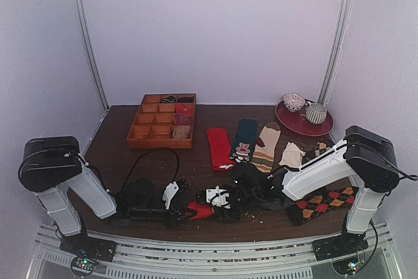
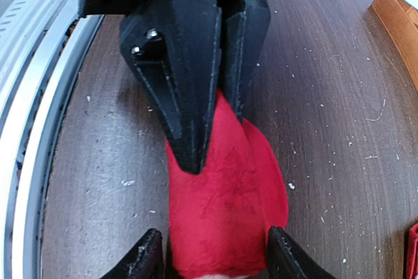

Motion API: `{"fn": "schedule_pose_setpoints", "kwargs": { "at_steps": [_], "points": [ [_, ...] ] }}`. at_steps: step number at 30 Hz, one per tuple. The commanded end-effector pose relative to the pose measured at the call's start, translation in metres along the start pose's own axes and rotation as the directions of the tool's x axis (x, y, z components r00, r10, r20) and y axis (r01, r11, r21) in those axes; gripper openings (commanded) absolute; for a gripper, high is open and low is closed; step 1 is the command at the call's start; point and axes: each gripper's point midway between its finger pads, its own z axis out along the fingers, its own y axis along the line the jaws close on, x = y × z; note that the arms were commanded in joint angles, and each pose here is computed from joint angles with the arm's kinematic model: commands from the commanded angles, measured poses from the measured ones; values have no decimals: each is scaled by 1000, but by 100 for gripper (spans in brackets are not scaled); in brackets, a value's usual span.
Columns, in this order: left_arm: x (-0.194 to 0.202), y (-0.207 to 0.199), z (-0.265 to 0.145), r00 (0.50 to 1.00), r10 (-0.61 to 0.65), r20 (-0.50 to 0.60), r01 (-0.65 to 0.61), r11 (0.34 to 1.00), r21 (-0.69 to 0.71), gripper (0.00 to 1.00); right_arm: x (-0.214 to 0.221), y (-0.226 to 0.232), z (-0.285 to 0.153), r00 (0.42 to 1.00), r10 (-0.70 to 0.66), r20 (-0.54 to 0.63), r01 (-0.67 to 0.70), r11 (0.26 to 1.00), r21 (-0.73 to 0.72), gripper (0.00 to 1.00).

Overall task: Roll the socks
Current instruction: Roll a pair of socks at the center of the board.

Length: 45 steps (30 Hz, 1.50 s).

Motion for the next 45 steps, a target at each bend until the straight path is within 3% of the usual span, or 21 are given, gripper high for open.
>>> {"fn": "schedule_pose_setpoints", "kwargs": {
  "at_steps": [1, 16, 18, 20, 21, 23, 24, 25, 31, 34, 39, 45],
  "points": [
    [103, 20, -19, 926, -108, -362, 78, 992, -97, 0, -4, -9, 9, 1000, 6, -8, -5, 999, 33, 52],
    [99, 22, -16, 931, -92, -355, 59, 993, -103, 0, 18, 9, 23, 993, 73, -90, -78, 995, -59, 27],
    [88, 22, -17, 944, -70, -321, 38, 994, -105, 21, 22, 9, 23, 991, 73, -111, -80, 995, -59, 26],
    [74, 20, -20, 959, -27, -282, -1, 995, -98, 34, 25, 10, 21, 990, 66, -124, -74, 995, -61, 26],
    [65, 17, -22, 967, 2, -255, -25, 996, -88, 45, 26, 11, 20, 990, 63, -129, -71, 995, -64, 26],
    [45, 12, -28, 978, 69, -198, -86, 994, -74, 81, 28, 12, 18, 989, 52, -140, -63, 996, -69, 26],
    [28, 6, -33, 983, 114, -146, -124, 990, -62, 93, 29, 13, 18, 988, 47, -149, -58, 996, -72, 25],
    [18, 3, -37, 982, 150, -113, -157, 986, -60, 98, 30, 12, 18, 987, 42, -156, -53, 996, -71, 25],
    [-34, -3, -52, 952, 305, 33, -301, 949, -93, 98, 34, 12, 18, 982, 13, -188, -28, 997, -78, 26],
    [-42, 0, -44, 957, 288, 31, -288, 957, -16, 98, 34, 11, 19, 981, 10, -192, -25, 997, -79, 26],
    [-21, 11, -22, 962, 263, -69, -260, 964, 50, 97, 37, 10, 17, 979, 1, -202, -14, 998, -65, 26],
    [-30, -11, -16, 971, 238, -34, -226, 951, 214, 90, 41, 9, 17, 975, -5, -223, -8, 998, -58, 26]
  ]
}}
